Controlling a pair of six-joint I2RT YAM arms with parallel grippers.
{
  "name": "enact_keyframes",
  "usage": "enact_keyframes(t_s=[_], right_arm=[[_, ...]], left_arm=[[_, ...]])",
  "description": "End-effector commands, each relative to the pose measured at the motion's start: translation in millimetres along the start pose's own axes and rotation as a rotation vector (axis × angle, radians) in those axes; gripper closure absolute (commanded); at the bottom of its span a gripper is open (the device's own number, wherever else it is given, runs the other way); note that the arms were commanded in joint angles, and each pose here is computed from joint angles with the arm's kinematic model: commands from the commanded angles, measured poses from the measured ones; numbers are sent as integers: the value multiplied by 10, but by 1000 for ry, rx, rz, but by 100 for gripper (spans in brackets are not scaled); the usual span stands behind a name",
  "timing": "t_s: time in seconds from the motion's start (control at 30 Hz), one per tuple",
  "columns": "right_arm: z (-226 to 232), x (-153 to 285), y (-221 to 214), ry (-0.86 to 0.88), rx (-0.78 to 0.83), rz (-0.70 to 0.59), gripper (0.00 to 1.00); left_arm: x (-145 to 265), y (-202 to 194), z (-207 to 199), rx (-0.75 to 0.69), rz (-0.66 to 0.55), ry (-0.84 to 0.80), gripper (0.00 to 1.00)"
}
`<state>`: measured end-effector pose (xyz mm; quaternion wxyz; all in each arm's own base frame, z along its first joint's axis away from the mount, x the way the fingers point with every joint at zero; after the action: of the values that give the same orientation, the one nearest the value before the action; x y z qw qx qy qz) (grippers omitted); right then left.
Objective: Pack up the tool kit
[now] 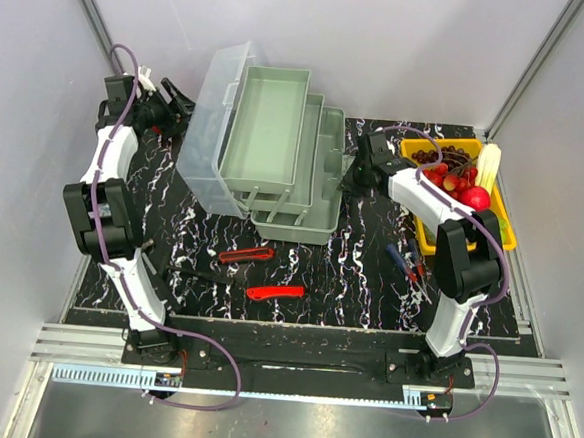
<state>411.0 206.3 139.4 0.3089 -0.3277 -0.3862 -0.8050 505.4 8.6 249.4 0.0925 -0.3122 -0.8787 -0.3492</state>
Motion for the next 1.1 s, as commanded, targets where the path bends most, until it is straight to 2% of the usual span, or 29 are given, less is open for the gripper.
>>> enact_keyframes(t_s=[0.0,0.1,0.33,0.47,0.63,0.83,1.07], right_arm=[[-506,-23,41,-190,-36,-21,82],[-499,-11,47,-181,-41,-24,81],[-497,-6,48,-171,-45,-29,80],[-491,-1,50,-166,-45,-31,80],[-514,-25,38,-173,-48,-26,80],[-530,-57,9,-171,-54,-13,80],[-547,-77,-4,-169,-61,-7,80]], left_arm=[[122,84,80,-82,-63,146,20],[218,114,170,-76,-98,262,20],[280,154,191,-103,-119,310,25],[267,60,348,-121,-96,364,33],[211,-51,479,-132,-74,375,48],[112,-151,523,-136,-57,335,52],[16,-270,746,-136,-14,379,62]])
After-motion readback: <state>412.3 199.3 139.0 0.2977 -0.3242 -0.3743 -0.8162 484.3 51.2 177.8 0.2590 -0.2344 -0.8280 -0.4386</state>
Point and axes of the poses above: each gripper's point midway between its finger pads, its own x axis back along the fingers, its own z axis along the line the jaws close on, y = z × x, the point moved 4 cm from there along x, back along the fingers, and after that the axes turned 4 degrees about -x, right-handed, at the moved point
